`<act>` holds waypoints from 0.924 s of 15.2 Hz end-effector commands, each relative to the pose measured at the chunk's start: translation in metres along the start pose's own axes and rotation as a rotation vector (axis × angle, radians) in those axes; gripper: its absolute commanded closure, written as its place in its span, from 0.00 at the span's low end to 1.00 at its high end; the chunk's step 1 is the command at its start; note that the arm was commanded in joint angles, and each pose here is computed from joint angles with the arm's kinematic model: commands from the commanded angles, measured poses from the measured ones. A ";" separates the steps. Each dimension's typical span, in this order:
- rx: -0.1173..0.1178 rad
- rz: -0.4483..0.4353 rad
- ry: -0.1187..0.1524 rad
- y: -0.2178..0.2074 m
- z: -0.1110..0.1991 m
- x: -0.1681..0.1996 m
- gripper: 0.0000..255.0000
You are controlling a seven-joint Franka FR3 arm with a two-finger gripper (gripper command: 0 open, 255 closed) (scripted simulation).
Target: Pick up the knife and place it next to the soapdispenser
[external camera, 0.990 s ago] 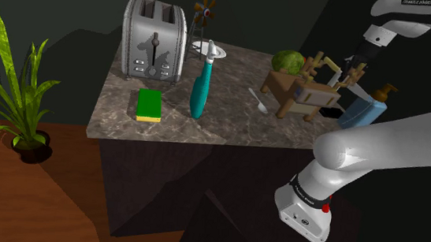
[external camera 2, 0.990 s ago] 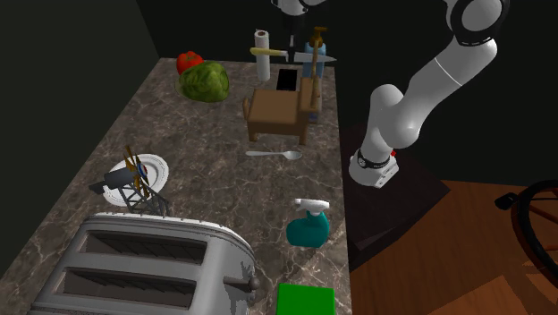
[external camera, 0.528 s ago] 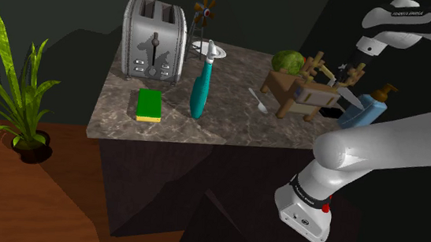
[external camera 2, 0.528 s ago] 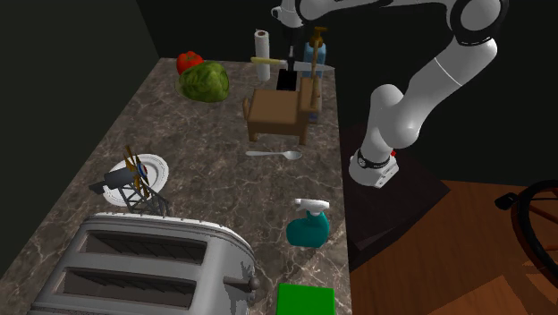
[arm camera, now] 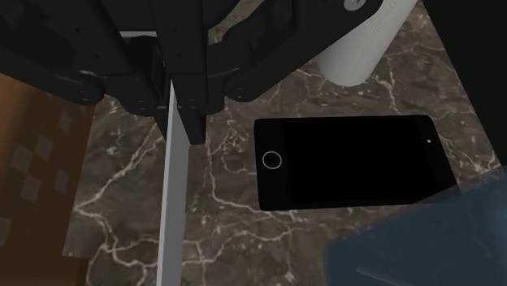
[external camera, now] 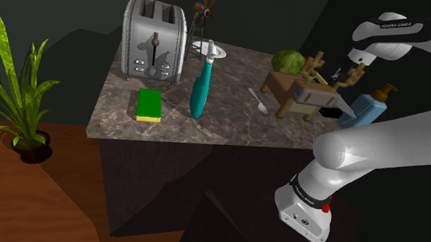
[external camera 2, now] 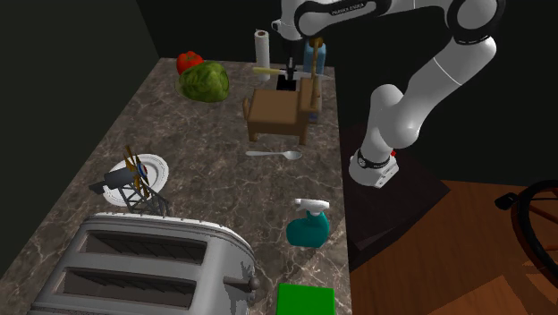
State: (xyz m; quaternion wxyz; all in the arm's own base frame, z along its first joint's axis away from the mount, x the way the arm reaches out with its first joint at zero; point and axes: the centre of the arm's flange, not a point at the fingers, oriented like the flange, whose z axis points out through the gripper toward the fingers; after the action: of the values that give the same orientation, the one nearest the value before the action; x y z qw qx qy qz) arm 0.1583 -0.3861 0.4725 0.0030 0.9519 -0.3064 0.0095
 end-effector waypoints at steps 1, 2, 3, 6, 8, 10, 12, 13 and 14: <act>0.000 0.000 0.001 0.000 0.010 -0.001 1.00; 0.000 0.000 0.001 0.000 0.015 -0.001 1.00; 0.000 0.000 0.001 0.000 0.021 -0.001 1.00; 0.000 0.000 0.001 0.000 0.037 -0.001 1.00; 0.000 0.000 0.001 0.000 0.047 -0.002 1.00; 0.000 0.000 0.001 0.000 0.058 -0.002 1.00; 0.000 0.000 0.001 0.000 0.068 -0.002 1.00; 0.000 0.000 0.001 0.000 0.074 -0.002 1.00; 0.000 0.000 0.001 0.000 0.079 -0.002 1.00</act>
State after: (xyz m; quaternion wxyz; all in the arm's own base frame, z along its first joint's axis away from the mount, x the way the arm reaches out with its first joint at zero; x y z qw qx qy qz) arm 0.1482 -0.4116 0.4490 0.0350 0.9455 -0.3188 0.0565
